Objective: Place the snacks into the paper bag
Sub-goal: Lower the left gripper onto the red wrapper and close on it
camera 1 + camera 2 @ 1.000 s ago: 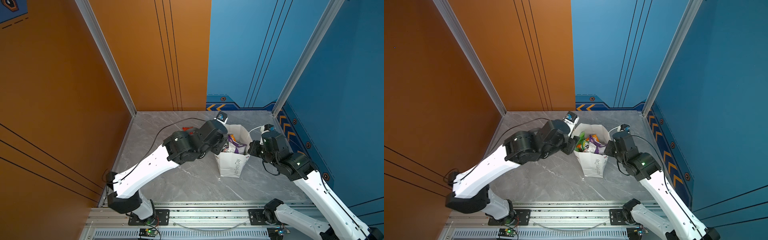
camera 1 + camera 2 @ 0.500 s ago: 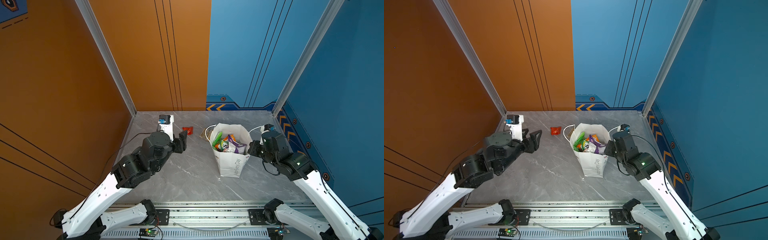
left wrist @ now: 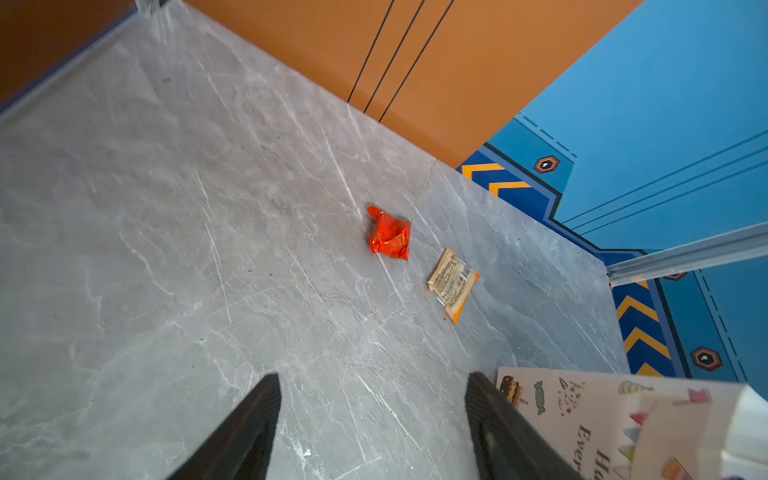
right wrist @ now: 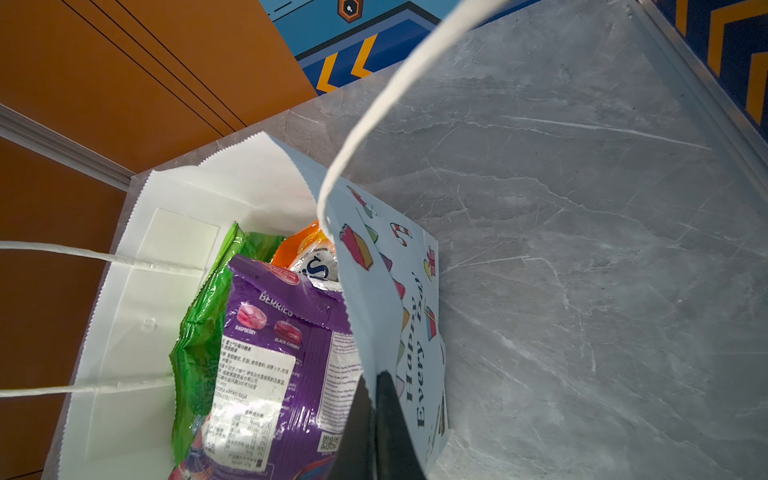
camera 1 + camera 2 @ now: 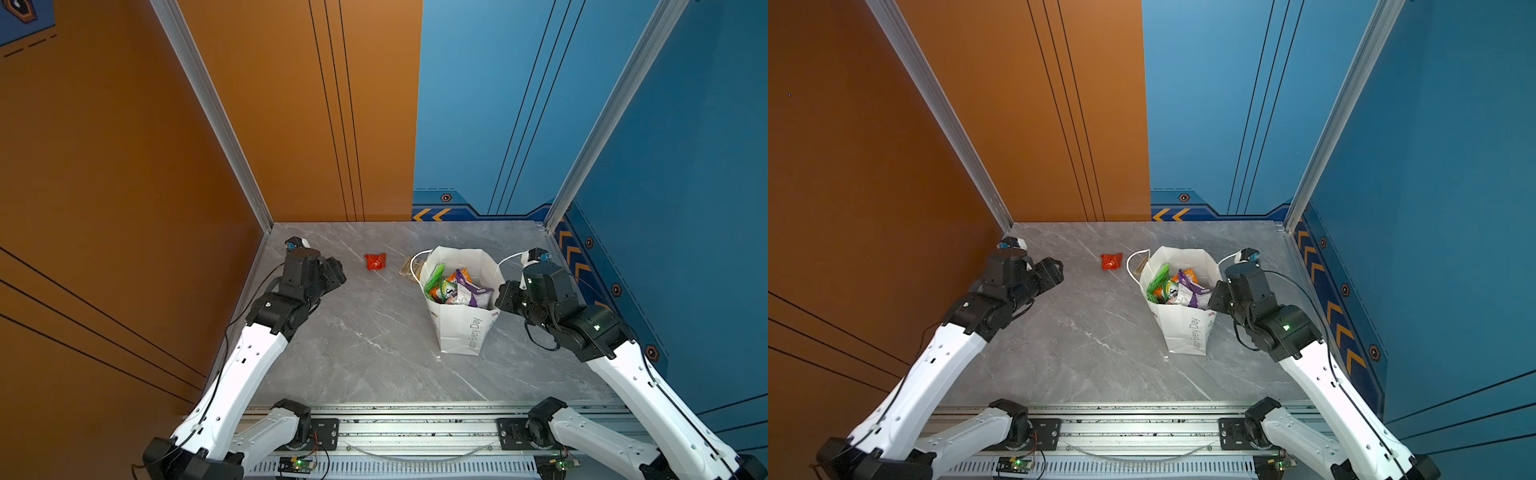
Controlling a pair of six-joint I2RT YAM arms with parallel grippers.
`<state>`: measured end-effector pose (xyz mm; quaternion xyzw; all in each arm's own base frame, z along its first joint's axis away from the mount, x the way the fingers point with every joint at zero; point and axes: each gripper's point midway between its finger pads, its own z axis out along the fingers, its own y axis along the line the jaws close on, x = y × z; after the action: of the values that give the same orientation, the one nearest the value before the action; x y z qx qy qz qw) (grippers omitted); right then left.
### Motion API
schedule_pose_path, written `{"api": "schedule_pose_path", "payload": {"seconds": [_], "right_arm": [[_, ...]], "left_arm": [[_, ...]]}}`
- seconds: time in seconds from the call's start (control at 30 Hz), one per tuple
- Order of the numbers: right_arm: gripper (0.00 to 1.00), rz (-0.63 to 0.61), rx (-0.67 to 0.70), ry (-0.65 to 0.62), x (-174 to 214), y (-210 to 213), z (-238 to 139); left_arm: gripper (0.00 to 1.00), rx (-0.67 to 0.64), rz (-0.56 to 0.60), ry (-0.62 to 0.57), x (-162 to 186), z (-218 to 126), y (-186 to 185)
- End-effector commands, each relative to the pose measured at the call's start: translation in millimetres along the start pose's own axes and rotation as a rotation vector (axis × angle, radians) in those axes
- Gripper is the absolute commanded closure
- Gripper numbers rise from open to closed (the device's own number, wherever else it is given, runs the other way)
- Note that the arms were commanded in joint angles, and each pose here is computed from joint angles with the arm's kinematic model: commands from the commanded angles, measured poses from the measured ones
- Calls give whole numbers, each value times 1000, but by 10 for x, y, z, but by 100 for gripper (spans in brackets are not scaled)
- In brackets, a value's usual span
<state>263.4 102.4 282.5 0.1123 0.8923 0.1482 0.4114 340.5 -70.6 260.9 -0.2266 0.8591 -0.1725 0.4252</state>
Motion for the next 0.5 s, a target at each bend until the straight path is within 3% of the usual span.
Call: {"api": "schedule_pose_path", "payload": {"seconds": [0.0,0.17,0.47], "right_arm": [[100,1,-37,-31,-72,60,-83],[100,1,-29,-24,-53,45,-64],[100,-8,-1,-10,-23,2,-29]], "left_arm": [[25,89,-91,116,120,369,-103],[25,87,-178,228,244,1002,-36],[30,129,-234,319,357,1894,-114]]}}
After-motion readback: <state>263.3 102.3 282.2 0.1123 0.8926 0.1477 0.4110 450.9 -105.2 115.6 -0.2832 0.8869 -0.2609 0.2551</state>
